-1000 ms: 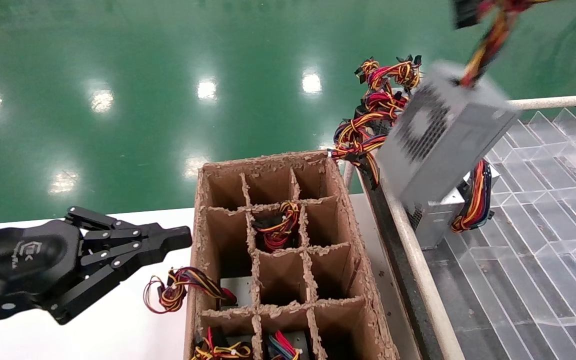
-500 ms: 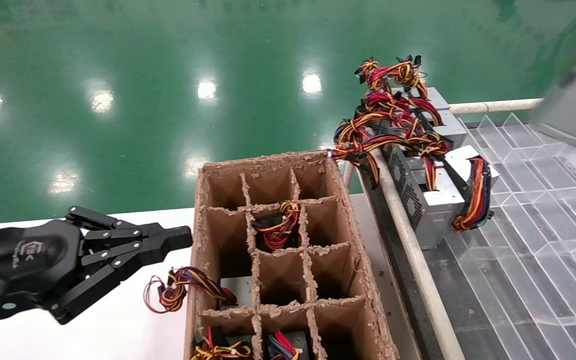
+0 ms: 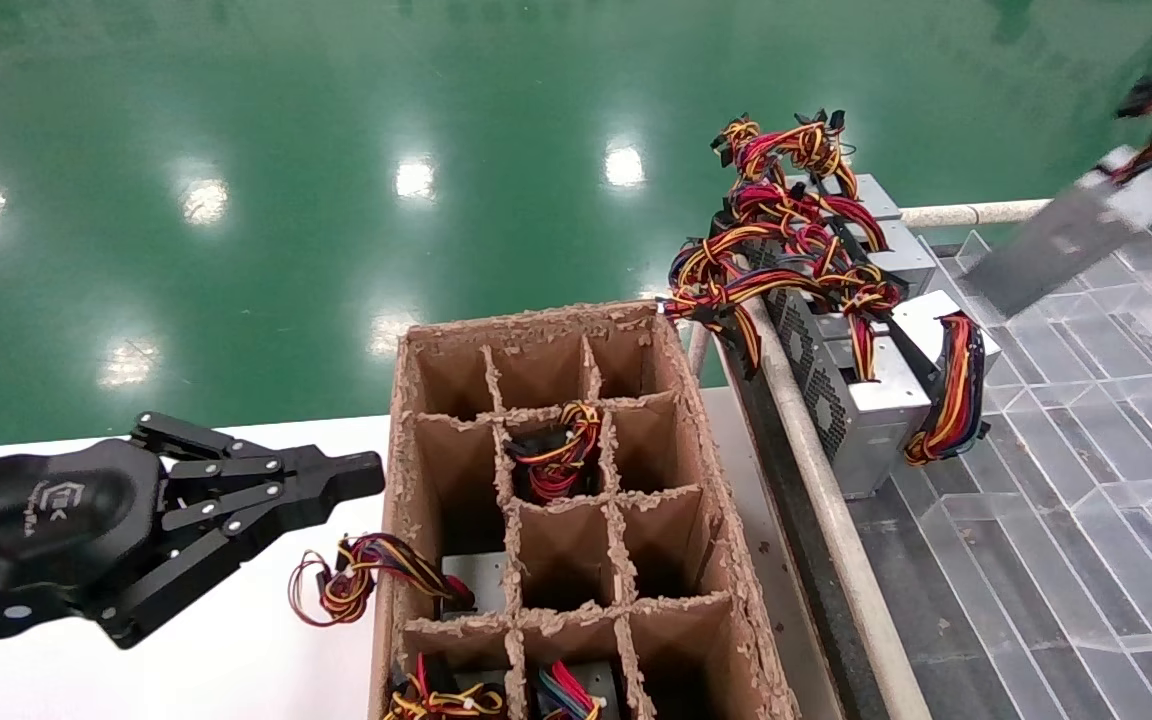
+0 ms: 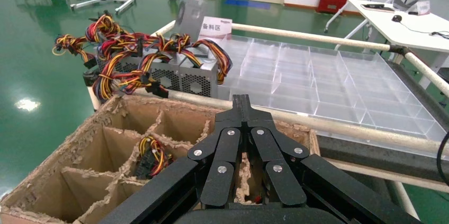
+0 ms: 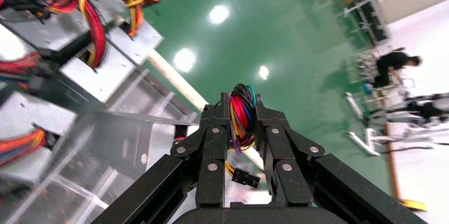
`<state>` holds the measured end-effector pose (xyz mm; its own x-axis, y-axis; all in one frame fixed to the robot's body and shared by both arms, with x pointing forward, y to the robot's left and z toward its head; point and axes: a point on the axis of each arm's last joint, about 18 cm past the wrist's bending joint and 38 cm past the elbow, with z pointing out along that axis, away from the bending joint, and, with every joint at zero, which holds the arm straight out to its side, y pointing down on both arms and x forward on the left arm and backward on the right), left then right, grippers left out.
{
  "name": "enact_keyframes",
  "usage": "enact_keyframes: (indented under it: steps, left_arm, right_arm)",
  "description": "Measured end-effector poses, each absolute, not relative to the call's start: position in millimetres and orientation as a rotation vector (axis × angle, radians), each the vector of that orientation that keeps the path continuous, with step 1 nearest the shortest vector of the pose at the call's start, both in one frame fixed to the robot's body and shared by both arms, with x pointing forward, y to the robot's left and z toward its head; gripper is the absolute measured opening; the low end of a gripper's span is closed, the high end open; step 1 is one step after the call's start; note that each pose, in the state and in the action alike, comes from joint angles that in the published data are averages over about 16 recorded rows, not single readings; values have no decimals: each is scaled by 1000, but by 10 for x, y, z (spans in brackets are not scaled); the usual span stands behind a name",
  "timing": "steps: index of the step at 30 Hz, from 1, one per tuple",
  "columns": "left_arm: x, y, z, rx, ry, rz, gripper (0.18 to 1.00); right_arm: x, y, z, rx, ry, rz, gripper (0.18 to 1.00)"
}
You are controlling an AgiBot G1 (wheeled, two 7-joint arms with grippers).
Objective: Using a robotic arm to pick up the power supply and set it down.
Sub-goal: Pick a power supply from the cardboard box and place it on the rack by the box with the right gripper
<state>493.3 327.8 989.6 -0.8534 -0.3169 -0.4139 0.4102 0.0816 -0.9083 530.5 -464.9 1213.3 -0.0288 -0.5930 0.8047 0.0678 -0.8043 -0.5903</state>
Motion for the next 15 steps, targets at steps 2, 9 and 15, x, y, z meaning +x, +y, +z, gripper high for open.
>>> enact_keyframes:
  steps: [2,9,15]
  left_arm:
    - [4933,3278,9896,92,1846,-1825,191]
    - [4933,3278,9896,92,1846,-1825,191]
    - [4933,3278,9896,92,1846,-1825,191]
  right_arm:
    - [5452,-4622,12091,-1798,545,-1870,259]
    - [5919,-4493,11986,-1816,514,-1822,258]
    - [6258,-4351,11942,-1818,478,-1793,258]
